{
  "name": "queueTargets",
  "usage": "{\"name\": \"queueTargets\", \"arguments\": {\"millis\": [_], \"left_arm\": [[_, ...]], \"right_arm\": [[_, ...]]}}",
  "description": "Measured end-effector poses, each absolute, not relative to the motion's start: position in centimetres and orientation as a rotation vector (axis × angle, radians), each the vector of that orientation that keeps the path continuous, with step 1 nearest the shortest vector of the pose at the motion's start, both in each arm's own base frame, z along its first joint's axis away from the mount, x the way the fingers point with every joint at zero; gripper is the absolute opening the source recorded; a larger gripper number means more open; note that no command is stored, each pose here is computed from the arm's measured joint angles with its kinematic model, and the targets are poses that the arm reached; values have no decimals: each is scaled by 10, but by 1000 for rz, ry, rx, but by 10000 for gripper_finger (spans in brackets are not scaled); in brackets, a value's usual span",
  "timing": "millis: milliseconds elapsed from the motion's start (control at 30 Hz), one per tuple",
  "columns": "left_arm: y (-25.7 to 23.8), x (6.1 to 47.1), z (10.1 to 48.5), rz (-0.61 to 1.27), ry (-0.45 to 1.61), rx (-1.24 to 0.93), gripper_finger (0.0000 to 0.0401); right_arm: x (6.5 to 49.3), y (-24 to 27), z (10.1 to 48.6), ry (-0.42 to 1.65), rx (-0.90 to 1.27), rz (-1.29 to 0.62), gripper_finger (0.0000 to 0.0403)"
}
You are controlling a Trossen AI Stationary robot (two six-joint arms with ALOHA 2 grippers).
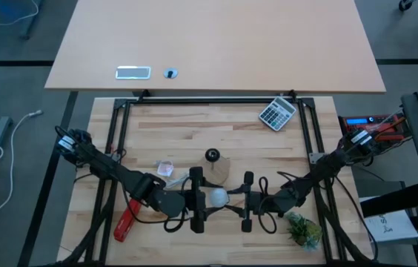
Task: Screw lightbulb
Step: Insert the lightbulb into the brown lamp
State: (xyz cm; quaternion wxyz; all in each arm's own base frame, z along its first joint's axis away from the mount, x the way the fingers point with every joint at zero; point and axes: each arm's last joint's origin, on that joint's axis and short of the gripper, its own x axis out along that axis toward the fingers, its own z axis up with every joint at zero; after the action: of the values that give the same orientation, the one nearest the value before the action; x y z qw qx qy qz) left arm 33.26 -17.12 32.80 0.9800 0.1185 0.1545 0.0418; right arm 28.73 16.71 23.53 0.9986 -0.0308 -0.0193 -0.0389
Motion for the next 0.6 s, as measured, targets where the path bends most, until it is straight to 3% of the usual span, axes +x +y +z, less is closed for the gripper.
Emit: {"name": "queueTargets", "arguments": {"millis": [333,600], "left_arm": [[-167,327,349,130,366,248,266],[-133,324,375,217,537,264,267]], "right_arm": [[286,165,227,45,-9,-140,147],[285,164,224,67,32,-185,150]]}}
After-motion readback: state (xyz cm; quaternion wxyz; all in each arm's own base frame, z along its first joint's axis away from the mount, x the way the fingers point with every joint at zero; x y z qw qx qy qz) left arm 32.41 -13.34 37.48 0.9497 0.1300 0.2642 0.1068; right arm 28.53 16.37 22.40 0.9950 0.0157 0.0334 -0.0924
